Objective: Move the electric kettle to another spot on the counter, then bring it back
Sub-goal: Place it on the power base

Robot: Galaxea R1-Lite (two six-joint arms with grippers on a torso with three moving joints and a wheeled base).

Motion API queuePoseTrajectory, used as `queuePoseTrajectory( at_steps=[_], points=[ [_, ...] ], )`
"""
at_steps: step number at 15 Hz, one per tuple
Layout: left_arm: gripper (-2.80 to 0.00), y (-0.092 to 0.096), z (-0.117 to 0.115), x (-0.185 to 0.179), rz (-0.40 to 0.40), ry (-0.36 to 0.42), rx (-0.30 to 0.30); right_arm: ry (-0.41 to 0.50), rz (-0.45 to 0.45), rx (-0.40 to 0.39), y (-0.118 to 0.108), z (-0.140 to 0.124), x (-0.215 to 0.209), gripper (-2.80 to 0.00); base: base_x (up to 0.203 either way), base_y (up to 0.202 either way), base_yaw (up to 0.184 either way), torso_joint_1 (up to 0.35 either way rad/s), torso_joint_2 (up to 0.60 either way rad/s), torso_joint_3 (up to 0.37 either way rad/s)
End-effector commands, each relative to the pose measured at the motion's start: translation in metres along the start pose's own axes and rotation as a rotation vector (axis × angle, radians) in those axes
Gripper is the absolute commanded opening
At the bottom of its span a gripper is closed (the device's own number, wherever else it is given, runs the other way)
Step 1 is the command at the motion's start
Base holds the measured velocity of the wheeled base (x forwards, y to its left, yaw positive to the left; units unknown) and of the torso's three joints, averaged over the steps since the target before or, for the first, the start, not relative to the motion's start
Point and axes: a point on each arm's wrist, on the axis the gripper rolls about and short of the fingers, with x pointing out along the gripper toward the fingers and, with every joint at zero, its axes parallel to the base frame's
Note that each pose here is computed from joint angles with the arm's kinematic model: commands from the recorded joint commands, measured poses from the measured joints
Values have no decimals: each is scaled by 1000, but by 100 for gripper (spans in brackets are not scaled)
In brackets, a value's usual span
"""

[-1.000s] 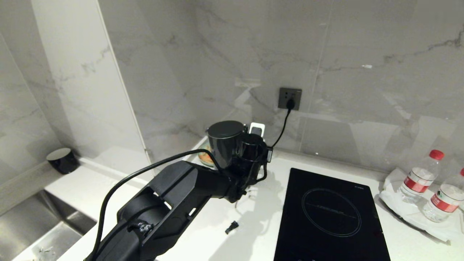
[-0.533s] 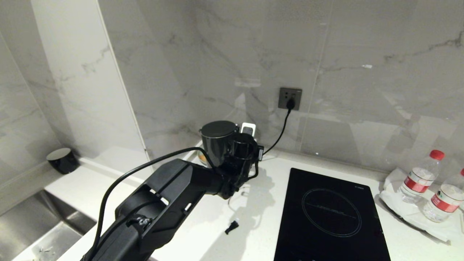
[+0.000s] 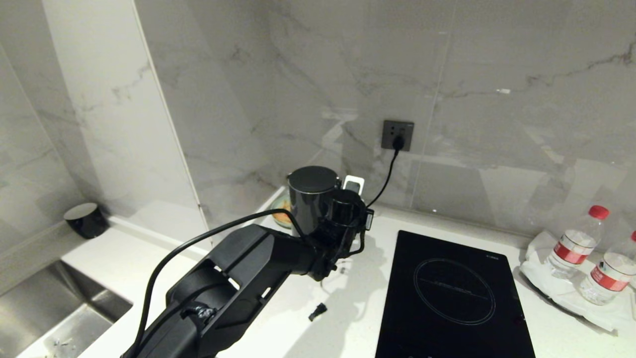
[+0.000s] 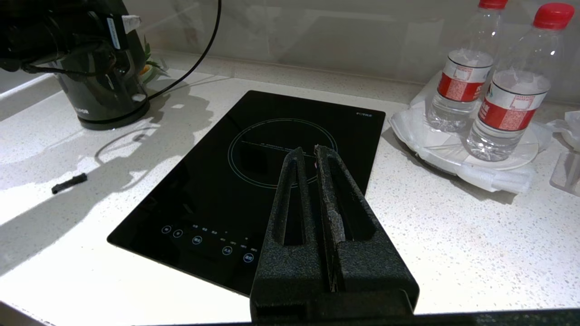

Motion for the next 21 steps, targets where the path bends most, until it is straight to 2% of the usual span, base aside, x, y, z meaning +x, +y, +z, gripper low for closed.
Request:
queuePoseTrajectory(
  at_steps=[1, 7, 10, 16, 21],
  points=[
    [-280, -3, 8, -2, -4, -17, -6, 1, -1, 0, 0, 0, 0, -280, 0, 0, 0, 0, 0, 0],
    [-280, 1, 1, 1, -10, -6, -2, 1, 0, 0, 0, 0, 0, -280, 0, 0, 0, 0, 0, 0],
    [-280, 13, -4, 6, -9, 3, -1, 0, -1, 0, 0, 0, 0, -280, 0, 0, 0, 0, 0, 0],
    [-280, 12, -6, 6, -31, 3, 0, 0, -1, 0, 0, 0, 0, -280, 0, 0, 0, 0, 0, 0],
    [-280, 1, -1, 1, -38, -11, -4, 1, 0, 0, 0, 0, 0, -280, 0, 0, 0, 0, 0, 0]
  ],
)
